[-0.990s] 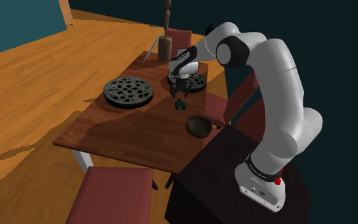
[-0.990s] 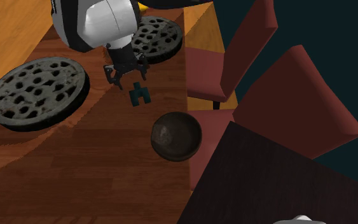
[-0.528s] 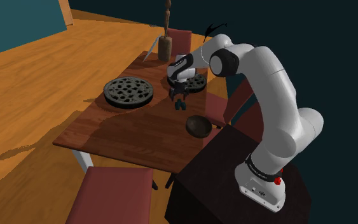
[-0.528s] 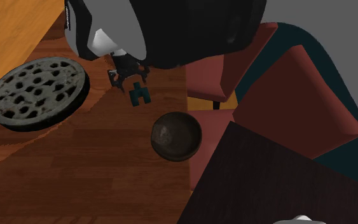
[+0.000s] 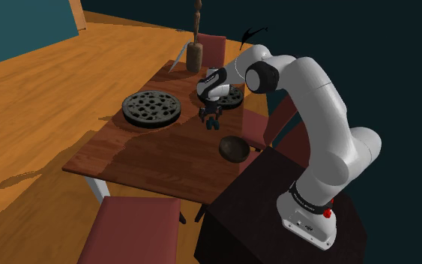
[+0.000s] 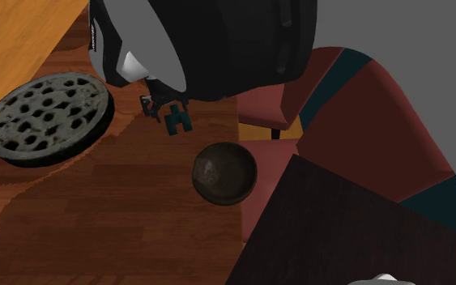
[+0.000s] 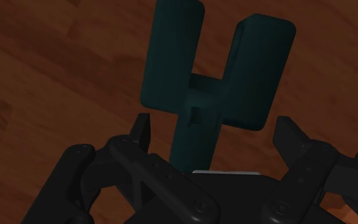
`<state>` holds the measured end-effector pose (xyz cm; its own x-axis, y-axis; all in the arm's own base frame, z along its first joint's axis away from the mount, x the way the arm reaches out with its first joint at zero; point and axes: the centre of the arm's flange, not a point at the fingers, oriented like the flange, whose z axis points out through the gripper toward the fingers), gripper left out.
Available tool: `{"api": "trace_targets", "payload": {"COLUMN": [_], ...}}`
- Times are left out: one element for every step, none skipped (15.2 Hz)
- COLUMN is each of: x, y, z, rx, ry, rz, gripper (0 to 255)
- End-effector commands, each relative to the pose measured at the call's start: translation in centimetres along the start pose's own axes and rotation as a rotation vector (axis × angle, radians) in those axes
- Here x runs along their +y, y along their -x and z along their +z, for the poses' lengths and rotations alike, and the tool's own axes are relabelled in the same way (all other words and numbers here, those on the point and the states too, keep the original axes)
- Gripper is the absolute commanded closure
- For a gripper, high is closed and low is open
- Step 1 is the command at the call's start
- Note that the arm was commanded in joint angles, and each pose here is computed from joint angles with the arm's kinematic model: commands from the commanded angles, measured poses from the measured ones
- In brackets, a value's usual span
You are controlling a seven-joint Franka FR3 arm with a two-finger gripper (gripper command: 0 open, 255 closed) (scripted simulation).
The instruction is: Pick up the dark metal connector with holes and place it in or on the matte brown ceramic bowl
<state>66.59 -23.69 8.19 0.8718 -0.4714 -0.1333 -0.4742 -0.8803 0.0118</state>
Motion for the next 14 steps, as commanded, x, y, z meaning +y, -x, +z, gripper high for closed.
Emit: {"api": "trace_targets", "payload": {"x": [-0.01, -0.01, -0.01, -0.01, -0.01, -0.02, 0.0, -0.01, -0.13, -0.23, -0.14, -0.15, -0.01, 0.0], "y": [0.01, 0.01, 0.01, 0.01, 0.01, 0.01, -0.01, 0.05, 0.08, 0.08, 0.16, 0.04, 0.01, 0.08], "z": [0.02, 0.02, 0.02, 0.02, 0.02, 0.02, -0.03, -0.16, -0.14, -0.07, -0.1, -0.08, 0.02, -0.5], "rx": [0.0, 0.0, 0.0, 0.0, 0.0, 0.0, 0.0, 0.0, 0.0, 0.0, 0.0, 0.0, 0.0, 0.0], "ry": [0.0, 0.0, 0.0, 0.0, 0.0, 0.0, 0.0, 0.0, 0.0, 0.0, 0.0, 0.0, 0.0, 0.0], "rz": [0.0, 0.0, 0.0, 0.0, 0.0, 0.0, 0.0, 0.0, 0.0, 0.0, 0.0, 0.0, 0.0, 0.0], "gripper": [0, 0, 0, 255, 255, 255, 255, 255, 255, 255, 255, 255, 255, 255]}}
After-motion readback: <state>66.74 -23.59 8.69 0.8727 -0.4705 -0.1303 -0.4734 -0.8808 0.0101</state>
